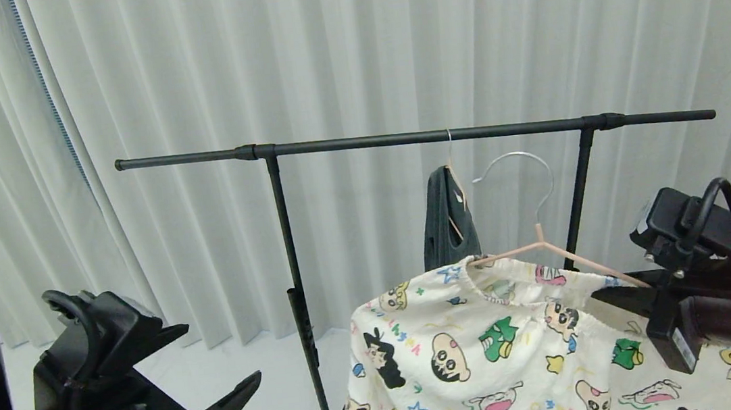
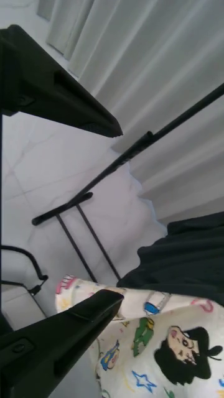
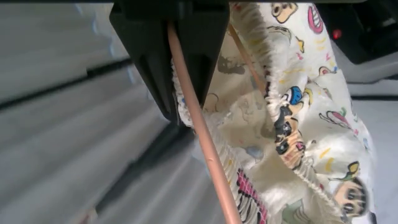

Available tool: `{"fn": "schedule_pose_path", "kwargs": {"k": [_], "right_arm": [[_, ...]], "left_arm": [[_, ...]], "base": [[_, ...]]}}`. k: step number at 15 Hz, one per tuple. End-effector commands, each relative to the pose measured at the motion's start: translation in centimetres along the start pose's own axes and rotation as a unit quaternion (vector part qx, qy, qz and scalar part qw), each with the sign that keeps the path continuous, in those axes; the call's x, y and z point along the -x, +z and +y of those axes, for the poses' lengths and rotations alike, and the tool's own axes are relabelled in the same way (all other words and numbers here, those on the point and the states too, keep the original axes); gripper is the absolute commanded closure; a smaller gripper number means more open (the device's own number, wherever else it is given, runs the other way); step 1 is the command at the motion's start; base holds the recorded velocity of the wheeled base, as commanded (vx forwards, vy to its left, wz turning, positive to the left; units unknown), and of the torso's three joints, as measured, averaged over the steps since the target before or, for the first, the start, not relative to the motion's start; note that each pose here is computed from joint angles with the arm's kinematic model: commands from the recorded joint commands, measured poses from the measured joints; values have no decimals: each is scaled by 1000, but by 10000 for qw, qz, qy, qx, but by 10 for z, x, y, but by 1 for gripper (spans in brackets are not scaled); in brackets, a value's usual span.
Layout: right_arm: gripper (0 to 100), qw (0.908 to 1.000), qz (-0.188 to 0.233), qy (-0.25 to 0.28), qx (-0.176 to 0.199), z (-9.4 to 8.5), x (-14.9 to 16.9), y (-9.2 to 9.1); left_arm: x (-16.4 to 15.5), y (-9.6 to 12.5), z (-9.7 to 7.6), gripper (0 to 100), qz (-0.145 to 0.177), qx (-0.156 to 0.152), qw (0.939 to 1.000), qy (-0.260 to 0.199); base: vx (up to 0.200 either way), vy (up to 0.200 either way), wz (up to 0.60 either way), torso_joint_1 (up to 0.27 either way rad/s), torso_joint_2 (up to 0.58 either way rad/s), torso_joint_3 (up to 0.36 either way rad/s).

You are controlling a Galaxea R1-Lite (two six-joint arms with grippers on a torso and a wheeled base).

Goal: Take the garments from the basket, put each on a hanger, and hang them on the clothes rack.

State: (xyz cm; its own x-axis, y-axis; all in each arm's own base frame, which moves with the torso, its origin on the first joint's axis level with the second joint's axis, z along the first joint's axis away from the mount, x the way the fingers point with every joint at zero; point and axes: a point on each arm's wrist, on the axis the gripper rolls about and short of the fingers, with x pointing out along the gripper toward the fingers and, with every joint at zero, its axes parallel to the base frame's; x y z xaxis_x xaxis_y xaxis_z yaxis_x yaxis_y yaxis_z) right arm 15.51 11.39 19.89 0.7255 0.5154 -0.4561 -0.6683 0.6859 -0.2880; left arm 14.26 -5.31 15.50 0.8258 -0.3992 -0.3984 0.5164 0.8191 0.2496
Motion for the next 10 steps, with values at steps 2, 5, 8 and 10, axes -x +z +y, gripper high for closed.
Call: {"fn": "schedule_pose_path", "kwargs": {"k": [2,5,8,10], "right_arm": [[100,9958,476,-708,-340,-23,19,-16],[100,9827,1026,-1388,-678,-37,41,-33],[100,9640,1544,-1943,-959,-43,59,-47],[100,9510,1805,-2271,-1066,-47,64,-54]], "left_arm": [[5,7,12,0,-142,233,9990,363],[8,1,30,0,-6,450,9946,939],[11,-4,40,0,115,596,9901,1262],[11,-6,42,0,152,627,9892,1315]], "base": [[0,0,0,0,0,0],[0,0,0,0,0,0],[0,0,0,0,0,0],[0,0,0,0,0,0]]}}
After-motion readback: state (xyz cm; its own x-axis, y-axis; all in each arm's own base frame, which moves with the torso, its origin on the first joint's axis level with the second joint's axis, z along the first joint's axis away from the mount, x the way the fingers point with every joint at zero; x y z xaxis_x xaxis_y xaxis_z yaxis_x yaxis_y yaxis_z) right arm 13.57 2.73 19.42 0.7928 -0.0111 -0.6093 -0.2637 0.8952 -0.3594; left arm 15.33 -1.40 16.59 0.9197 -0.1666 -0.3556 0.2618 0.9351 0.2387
